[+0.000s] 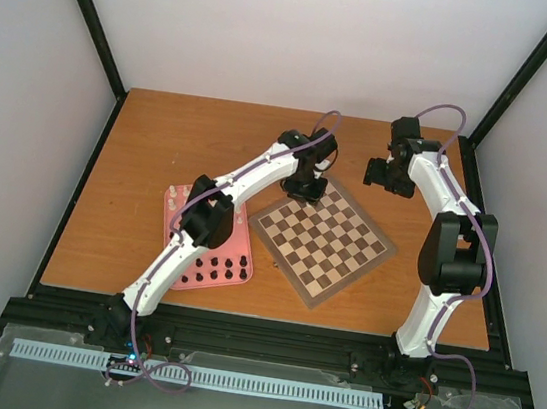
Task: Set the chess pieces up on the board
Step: Place the chess piece on the chessboard.
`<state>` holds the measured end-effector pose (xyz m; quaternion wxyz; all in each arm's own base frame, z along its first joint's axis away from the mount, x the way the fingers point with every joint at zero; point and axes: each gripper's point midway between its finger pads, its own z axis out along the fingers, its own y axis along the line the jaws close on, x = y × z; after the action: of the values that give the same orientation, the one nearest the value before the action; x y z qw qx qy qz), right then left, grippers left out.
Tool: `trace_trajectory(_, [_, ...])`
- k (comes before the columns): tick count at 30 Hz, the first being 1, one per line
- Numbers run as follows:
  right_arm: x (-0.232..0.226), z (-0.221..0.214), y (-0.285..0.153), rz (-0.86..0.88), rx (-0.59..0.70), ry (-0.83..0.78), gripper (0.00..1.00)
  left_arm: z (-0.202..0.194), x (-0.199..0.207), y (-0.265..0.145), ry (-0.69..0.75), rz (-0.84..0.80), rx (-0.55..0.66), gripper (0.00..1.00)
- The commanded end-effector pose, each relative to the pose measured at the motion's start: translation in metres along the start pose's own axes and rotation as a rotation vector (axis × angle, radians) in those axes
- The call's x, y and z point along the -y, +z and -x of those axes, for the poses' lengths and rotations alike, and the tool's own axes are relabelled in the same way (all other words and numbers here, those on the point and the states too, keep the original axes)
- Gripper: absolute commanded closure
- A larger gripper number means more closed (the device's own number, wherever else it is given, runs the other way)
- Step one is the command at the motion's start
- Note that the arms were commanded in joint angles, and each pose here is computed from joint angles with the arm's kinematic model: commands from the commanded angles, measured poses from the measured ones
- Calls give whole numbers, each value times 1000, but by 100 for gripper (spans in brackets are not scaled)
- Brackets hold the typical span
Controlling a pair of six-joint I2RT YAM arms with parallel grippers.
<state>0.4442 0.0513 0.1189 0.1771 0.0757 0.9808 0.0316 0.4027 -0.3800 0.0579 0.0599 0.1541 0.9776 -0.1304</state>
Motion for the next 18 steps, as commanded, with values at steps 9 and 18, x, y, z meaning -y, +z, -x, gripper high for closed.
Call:
trace_trajectory(9, [1, 2, -17, 17, 32, -9, 17, 13, 15, -53, 42, -33, 100, 44])
trace_trajectory(18, [-15, -2, -36, 62, 54, -47, 17, 22, -18, -152, -3, -8, 260, 31])
